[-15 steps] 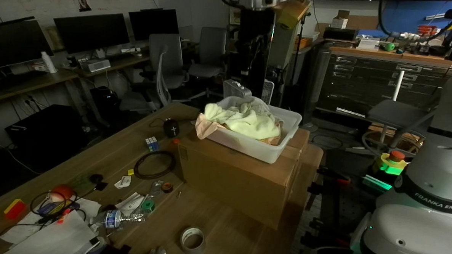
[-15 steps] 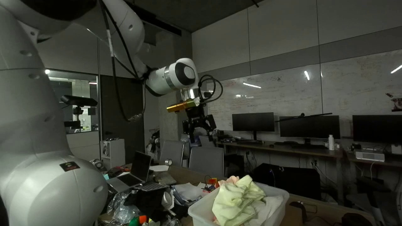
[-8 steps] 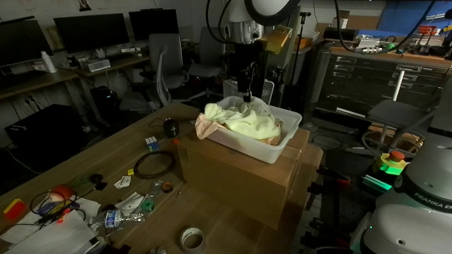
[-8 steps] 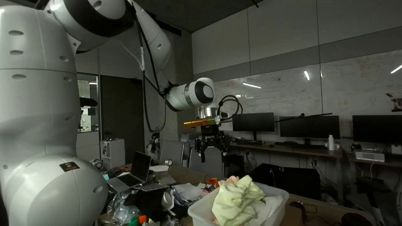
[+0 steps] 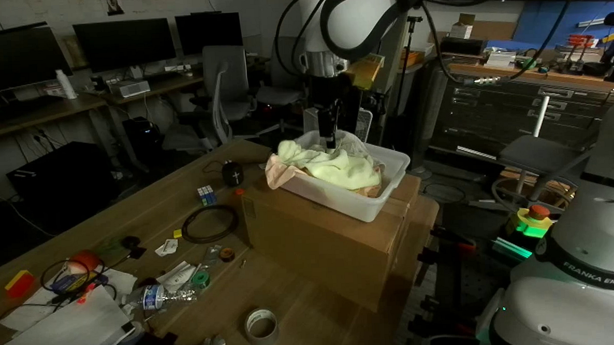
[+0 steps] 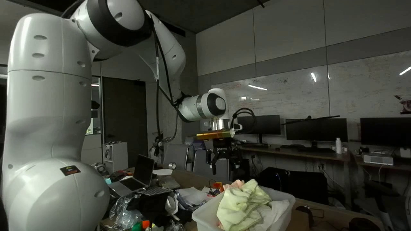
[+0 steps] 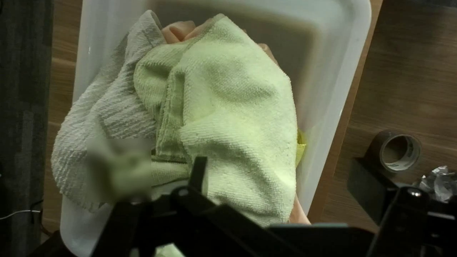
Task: Remove all the objects from the white bowl
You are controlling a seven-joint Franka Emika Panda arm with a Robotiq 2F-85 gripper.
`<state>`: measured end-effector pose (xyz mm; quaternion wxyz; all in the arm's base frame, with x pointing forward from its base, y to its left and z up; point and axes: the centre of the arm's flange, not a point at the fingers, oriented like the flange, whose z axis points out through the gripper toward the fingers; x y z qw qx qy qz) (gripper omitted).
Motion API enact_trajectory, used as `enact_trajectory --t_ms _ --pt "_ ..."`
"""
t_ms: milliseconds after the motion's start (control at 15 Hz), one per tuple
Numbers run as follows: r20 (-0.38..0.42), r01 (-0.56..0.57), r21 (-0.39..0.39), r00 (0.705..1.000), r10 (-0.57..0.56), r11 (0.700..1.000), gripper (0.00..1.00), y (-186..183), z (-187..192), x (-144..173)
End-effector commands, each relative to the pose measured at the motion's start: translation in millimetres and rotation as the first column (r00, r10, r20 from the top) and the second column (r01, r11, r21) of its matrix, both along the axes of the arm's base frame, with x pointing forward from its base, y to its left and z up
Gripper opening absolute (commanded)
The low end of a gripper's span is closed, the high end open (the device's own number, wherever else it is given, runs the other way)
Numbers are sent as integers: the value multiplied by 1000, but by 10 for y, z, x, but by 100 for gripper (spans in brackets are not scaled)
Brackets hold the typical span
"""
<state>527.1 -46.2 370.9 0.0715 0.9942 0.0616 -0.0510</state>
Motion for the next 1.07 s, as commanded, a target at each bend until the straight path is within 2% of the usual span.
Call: enact_trajectory --t_ms 0,533,800,1000 --pt "33 -14 -7 999 15 1000 100 -125 -166 245" --pt "-24 17 -67 1000 -19 998 100 -494 -670 485" --pt "-63 18 -59 998 -22 998 100 -620 -899 568" --pt "-101 -26 -30 995 22 999 100 -636 -1019 631"
